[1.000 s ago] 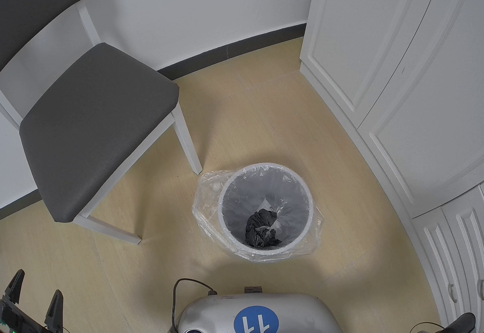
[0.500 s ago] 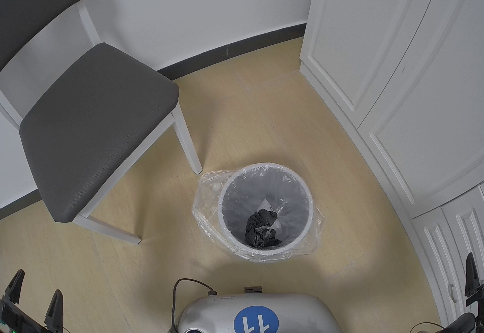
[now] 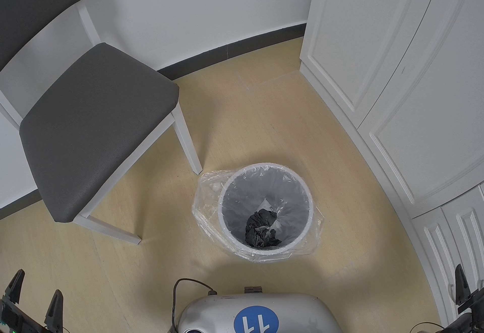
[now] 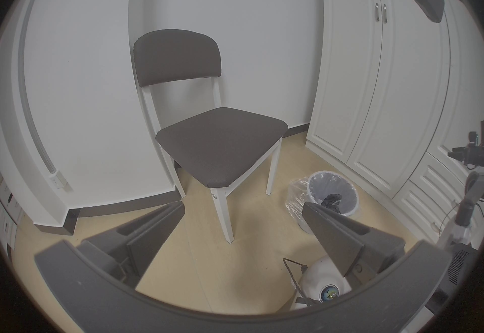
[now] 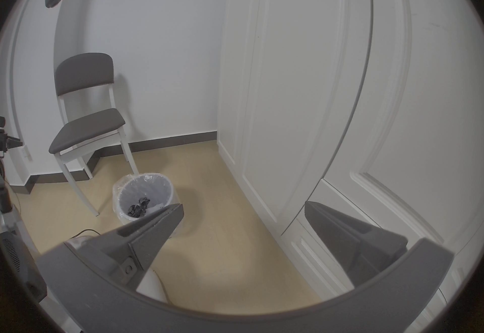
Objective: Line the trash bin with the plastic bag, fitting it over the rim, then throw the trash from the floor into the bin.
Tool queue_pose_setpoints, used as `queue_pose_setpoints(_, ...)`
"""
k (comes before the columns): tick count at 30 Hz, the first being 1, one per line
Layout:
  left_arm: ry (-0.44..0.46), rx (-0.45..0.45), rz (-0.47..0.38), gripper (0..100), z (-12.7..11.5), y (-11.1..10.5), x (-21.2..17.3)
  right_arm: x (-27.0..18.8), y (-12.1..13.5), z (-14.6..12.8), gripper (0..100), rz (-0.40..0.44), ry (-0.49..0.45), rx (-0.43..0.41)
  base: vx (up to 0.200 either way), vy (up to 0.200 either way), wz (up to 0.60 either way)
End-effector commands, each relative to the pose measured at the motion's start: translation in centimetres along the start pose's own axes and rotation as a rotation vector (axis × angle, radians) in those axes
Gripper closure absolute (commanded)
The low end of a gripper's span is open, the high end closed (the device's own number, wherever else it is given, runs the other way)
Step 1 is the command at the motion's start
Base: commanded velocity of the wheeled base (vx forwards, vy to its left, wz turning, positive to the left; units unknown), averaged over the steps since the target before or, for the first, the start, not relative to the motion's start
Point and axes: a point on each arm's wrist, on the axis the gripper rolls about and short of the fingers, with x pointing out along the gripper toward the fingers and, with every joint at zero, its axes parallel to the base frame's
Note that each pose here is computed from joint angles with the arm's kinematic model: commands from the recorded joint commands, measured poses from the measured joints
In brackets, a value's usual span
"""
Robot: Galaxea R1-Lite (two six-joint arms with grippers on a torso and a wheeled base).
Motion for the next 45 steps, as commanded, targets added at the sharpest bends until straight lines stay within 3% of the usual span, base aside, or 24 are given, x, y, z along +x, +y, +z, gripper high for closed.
queue_pose_setpoints(1, -0.004, 0.000, 0.000, 0, -0.36, 0.00, -0.03, -0.04, 0.08, -0.52, 0, 0.015, 0.007, 0.018, 0.000, 0.000, 0.00)
queue_pose_setpoints(4, -0.004, 0.001, 0.000, 0, -0.36, 0.00, -0.03, -0.05, 0.27, -0.54, 0, 0.095, 0.004, 0.038, 0.000, 0.000, 0.00)
queue_pose_setpoints(7, -0.004, 0.000, 0.001, 0, -0.36, 0.00, -0.03, -0.05, 0.32, -0.57, 0, 0.118, 0.003, 0.032, 0.000, 0.000, 0.00)
queue_pose_setpoints(17, -0.004, -0.002, 0.001, 0, -0.36, 0.00, -0.03, -0.05, 0.28, -0.58, 0, 0.102, 0.011, 0.104, 0.000, 0.000, 0.00)
queue_pose_setpoints(20, -0.006, -0.003, 0.004, 0, -0.34, 0.01, -0.03, -0.13, 0.28, -1.28, 0, 0.077, 0.091, 0.108, 0.000, 0.000, 0.00)
queue_pose_setpoints(28, -0.006, 0.008, 0.004, 0, -0.37, 0.01, -0.02, -0.08, 0.33, -1.16, 0, 0.098, 0.067, 0.079, 0.000, 0.000, 0.00)
queue_pose_setpoints(32, -0.006, -0.003, 0.004, 0, -0.32, 0.01, -0.05, -0.07, 0.31, -1.15, 0, 0.096, 0.069, 0.139, 0.000, 0.000, 0.00)
queue_pose_setpoints(45, -0.007, 0.003, 0.004, 0, -0.35, 0.02, -0.02, -0.06, 0.32, -1.16, 0, 0.094, 0.067, 0.125, 0.000, 0.000, 0.00)
